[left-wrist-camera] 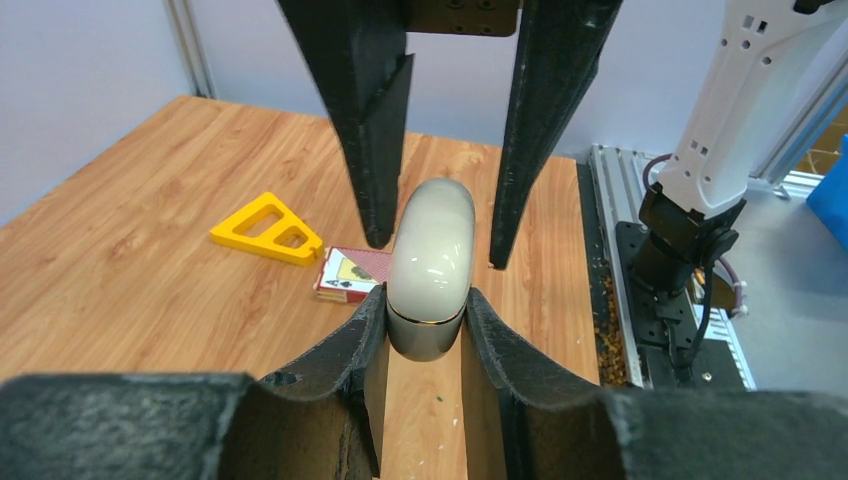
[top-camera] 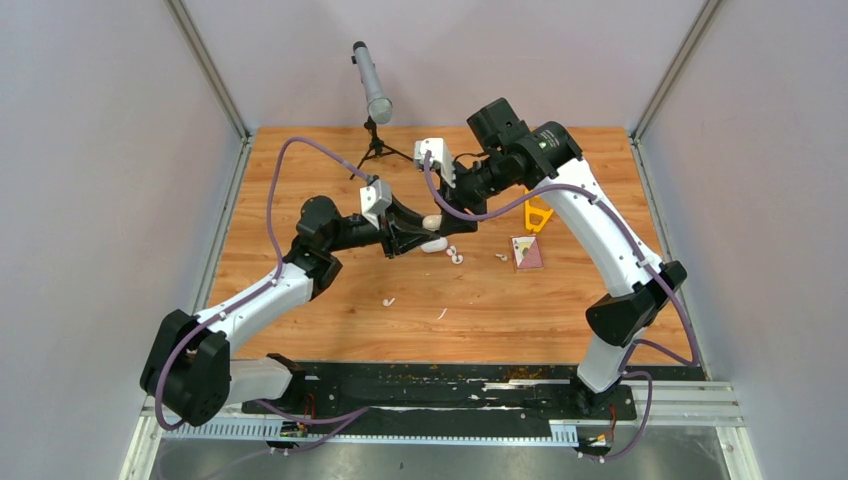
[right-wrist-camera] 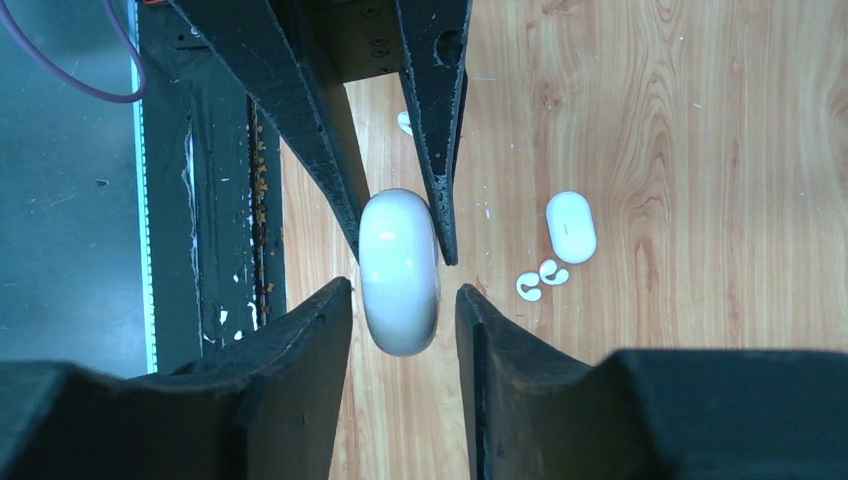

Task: Insert the wireless bluetooth earbuds into the charging case
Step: Open the charging case.

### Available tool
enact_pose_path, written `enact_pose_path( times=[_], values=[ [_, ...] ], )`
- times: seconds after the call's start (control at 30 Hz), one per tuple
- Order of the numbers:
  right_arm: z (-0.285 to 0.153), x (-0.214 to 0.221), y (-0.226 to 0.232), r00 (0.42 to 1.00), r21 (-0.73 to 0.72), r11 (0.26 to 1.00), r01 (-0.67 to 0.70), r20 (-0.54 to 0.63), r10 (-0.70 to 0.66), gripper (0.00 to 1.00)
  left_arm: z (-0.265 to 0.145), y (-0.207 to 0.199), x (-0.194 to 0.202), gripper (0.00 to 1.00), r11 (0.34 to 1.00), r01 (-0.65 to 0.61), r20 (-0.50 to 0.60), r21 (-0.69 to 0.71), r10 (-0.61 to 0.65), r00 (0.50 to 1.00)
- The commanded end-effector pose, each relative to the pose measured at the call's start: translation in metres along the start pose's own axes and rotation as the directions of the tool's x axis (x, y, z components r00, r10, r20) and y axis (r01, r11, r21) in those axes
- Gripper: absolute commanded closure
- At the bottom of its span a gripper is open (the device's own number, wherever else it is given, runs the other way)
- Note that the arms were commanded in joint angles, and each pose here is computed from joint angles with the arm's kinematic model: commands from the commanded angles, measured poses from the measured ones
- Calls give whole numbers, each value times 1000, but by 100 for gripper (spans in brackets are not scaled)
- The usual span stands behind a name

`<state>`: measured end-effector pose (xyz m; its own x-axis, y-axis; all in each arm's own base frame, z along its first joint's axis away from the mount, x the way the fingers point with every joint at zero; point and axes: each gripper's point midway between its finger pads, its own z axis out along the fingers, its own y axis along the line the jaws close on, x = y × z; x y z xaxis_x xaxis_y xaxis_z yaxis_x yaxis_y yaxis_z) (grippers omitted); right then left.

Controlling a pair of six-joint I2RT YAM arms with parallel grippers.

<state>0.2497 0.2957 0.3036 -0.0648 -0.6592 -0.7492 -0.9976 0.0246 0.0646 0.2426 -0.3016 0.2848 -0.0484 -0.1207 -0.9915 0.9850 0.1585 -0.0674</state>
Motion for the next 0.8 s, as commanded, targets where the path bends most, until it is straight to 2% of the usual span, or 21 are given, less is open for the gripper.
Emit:
enact_pose_path(
  times=[0.0, 0.27, 0.77],
  values=[
    [4, -7, -1, 998, -9, 999, -43, 34, 43, 55, 4, -4, -18, 100, 989, -138, 33, 44, 137, 990],
    [1, -7, -11, 992, -22, 994, -111, 66, 112, 56, 4, -7, -13, 100, 973, -216, 21, 83, 215, 976],
    [-11, -25, -8, 984, -58, 993, -107, 138, 114, 56, 4, -9, -7, 100, 966, -239, 8, 102, 240, 971]
  ],
)
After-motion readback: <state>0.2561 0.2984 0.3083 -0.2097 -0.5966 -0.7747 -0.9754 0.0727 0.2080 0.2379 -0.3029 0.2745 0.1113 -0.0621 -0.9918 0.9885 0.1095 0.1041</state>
